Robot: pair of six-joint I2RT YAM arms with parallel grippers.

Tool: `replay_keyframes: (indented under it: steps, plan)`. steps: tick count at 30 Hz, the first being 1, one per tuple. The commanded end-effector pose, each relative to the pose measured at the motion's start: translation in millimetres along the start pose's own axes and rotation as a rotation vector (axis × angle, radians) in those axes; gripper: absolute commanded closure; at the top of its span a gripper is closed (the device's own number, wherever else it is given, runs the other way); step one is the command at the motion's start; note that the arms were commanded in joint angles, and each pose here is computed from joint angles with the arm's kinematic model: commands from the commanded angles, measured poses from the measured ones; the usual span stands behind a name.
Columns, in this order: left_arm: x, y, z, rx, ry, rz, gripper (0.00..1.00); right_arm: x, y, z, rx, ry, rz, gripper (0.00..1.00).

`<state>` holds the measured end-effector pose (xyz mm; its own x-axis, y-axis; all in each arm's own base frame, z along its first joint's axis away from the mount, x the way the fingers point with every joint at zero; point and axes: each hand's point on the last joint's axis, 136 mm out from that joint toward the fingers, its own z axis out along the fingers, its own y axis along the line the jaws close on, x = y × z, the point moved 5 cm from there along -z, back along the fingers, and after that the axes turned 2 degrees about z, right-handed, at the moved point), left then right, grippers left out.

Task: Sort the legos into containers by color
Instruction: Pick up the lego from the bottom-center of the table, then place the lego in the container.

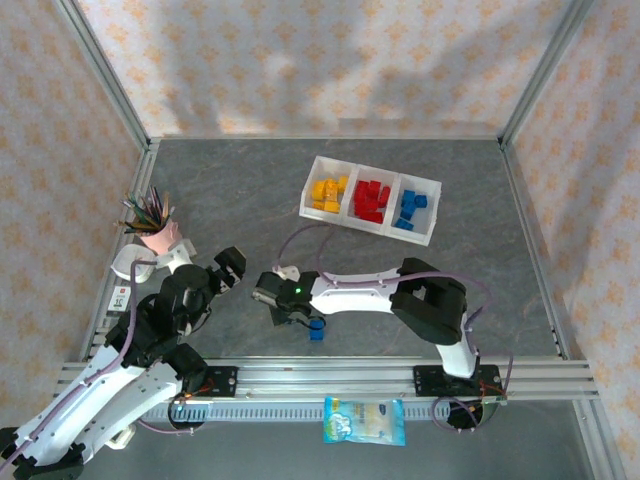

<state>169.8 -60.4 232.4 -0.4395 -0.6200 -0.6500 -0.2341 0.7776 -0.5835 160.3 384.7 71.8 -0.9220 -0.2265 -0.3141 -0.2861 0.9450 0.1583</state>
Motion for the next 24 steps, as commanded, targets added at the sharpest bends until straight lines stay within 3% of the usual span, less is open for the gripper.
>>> replay_keyframes:
  steps: [1,9,15,24]
  plan:
    - [0.1,7.5,-1.4,-0.033,-0.006,0.006,0.01,-3.4,1.8,-0.4,0.032,-0.016,0.0,0.49]
    - [-1.3,1.9,-2.1,-0.01,0.001,0.007,0.01,-11.7,2.5,-8.1,0.033,-0.067,-0.004,0.64]
    - [-1.5,-9.7,2.0,0.025,0.018,0.021,0.01,-35.3,-7.5,-39.5,0.025,-0.153,0.018,0.67]
    - [-0.6,-43.9,16.0,0.132,0.063,0.085,0.01,-94.2,-93.7,-89.9,0.106,-0.309,0.161,0.67]
